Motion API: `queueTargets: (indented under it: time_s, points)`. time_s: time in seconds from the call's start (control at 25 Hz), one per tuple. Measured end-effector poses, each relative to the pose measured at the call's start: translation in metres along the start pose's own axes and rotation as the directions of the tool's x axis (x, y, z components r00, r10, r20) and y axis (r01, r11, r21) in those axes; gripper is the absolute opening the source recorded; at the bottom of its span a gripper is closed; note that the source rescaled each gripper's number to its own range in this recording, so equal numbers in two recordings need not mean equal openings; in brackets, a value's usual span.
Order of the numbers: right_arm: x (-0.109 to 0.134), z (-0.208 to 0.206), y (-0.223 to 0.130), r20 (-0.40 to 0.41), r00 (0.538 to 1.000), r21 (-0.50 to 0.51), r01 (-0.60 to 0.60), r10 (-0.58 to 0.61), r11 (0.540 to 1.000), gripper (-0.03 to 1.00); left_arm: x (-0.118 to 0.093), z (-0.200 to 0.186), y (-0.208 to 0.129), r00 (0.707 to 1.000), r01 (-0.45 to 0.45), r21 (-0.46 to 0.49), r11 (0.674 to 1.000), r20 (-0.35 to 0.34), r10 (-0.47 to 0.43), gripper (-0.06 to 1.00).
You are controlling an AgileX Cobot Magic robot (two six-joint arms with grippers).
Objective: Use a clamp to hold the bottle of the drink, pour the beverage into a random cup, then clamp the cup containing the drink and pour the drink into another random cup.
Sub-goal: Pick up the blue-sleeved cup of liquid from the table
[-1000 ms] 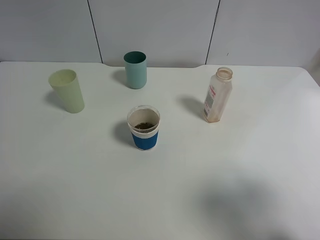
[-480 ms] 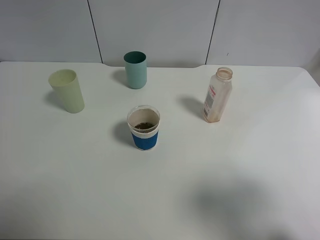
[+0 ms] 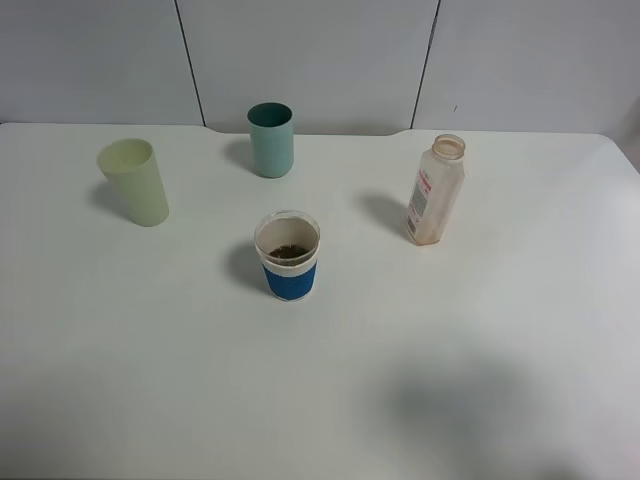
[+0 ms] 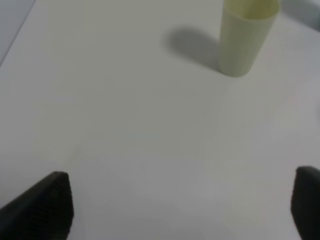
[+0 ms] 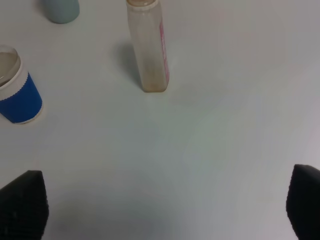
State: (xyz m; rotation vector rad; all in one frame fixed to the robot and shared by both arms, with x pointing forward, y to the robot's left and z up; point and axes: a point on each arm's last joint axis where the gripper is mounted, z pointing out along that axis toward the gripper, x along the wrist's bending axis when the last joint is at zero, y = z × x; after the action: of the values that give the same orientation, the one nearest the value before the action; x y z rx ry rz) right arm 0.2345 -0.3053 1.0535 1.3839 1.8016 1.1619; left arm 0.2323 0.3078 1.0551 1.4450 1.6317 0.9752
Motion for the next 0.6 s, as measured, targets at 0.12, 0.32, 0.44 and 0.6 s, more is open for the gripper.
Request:
queueTargets:
  time_s: [0.12, 0.32, 0.44, 0.6]
  points:
    - [0.0003, -0.0001, -0.0001, 0.042, 0.999, -0.003, -0.021, 0.021, 1.000, 1.00, 0.0000, 0.0000, 0.0000, 1.000, 0.000, 0.000, 1.000, 0.000, 0.000, 0.95]
    - [0.0010, -0.0005, -0.0003, 0.150, 0.986, -0.016, -0.075, 0.077, 0.997, 1.00, 0.0000, 0.0000, 0.0000, 1.000, 0.000, 0.000, 1.000, 0.000, 0.000, 0.95]
    - [0.0014, -0.0006, -0.0004, 0.207, 0.972, -0.025, -0.104, 0.107, 0.994, 1.00, 0.0000, 0.0000, 0.0000, 1.000, 0.000, 0.000, 1.000, 0.000, 0.000, 0.95]
    - [0.0017, -0.0007, -0.0005, 0.241, 0.963, -0.031, -0.121, 0.125, 0.992, 1.00, 0.0000, 0.0000, 0.0000, 1.000, 0.000, 0.000, 1.000, 0.000, 0.000, 0.95]
